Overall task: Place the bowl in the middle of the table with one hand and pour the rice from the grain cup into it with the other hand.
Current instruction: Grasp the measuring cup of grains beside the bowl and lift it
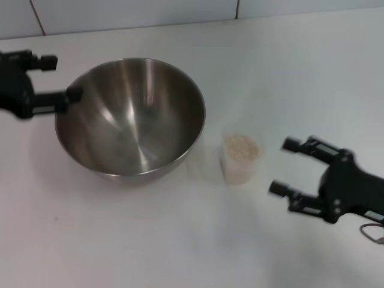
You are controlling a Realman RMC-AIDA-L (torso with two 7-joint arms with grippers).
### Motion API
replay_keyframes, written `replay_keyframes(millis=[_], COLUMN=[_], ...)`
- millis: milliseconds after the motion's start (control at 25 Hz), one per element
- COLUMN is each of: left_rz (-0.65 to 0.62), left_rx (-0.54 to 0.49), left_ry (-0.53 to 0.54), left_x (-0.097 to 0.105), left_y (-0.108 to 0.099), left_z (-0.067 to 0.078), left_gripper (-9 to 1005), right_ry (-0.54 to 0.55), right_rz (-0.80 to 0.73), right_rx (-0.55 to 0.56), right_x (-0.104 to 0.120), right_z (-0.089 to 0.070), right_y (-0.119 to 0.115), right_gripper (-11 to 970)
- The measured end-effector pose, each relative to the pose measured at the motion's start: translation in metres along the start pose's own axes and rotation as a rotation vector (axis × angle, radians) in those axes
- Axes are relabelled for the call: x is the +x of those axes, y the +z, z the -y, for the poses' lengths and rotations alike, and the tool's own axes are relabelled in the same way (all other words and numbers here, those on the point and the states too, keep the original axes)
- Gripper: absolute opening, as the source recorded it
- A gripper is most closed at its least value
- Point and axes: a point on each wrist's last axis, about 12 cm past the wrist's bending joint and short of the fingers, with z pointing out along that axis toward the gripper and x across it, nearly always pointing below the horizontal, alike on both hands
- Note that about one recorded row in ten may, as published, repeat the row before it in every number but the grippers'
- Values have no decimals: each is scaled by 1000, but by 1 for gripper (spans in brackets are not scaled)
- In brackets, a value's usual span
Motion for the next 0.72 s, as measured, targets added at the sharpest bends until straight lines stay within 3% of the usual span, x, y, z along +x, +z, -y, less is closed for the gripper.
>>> replay_keyframes(millis=[160,320,720], left_rz=[24,-7,-44], left_rx=[37,36,44], left_ry=[51,-4,-50], left_x=[23,46,50], left_y=[-18,-19,-10], left_z=[16,18,10], left_gripper=[723,773,796], right_ry=[-20,-41,5], right_rz=[46,22,-88], right_rx=[251,423,429], right_x=[8,20,38], right_z=[-7,-9,1], right_y=[-24,-34,-13], right_gripper=[753,751,747])
